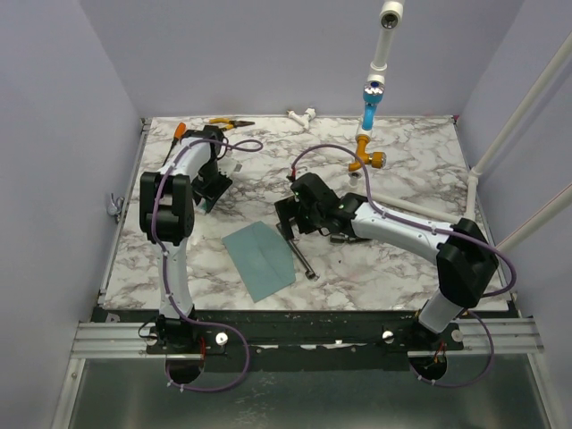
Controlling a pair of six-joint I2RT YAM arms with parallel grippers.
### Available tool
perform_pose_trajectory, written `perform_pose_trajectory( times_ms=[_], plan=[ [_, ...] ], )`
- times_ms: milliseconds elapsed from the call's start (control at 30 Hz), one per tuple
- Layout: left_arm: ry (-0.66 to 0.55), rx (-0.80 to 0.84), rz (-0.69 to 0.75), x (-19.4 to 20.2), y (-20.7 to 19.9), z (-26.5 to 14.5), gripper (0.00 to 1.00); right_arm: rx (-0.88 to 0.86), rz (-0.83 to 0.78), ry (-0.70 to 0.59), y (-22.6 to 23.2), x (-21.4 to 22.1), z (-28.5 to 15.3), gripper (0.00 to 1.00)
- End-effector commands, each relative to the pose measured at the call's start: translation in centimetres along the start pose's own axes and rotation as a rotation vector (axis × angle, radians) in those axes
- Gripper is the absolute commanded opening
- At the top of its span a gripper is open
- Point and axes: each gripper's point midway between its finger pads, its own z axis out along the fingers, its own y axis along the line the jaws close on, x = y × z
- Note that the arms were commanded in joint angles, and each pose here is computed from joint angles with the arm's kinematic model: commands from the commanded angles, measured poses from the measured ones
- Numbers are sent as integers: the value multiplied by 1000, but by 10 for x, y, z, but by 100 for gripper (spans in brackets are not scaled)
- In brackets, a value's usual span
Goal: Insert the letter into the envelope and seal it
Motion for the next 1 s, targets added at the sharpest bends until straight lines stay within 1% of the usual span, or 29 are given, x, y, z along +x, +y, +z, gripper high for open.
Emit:
perform_pose_trajectory(
  times_ms=[0,100,200,300,333,400,533,667,933,967],
  plan=[
    [10,16,-6,-8,-3,3,47,49,-16,-1,-15,7,-10,100],
    [26,-4,8,-11,0,3,52,61,-13,-10,-19,6,-15,100],
    [69,-24,28,-11,-1,6,53,70,-10,-27,-22,4,-22,100],
    [133,-15,30,0,-15,9,48,81,-7,-42,-26,3,-27,100],
    [137,3,35,3,-22,10,46,83,-8,-44,-26,3,-28,100],
    [118,54,43,6,-34,9,46,82,-7,-48,-26,4,-29,100],
    [118,45,35,2,-31,9,44,84,-13,-44,-27,5,-29,100],
    [120,39,18,-7,-28,14,36,88,-11,-45,-29,6,-32,100],
    [104,68,12,-10,-30,16,8,105,-17,-59,-34,5,-38,100],
    [96,90,10,-10,-33,16,7,105,-18,-60,-34,4,-38,100]
  ],
)
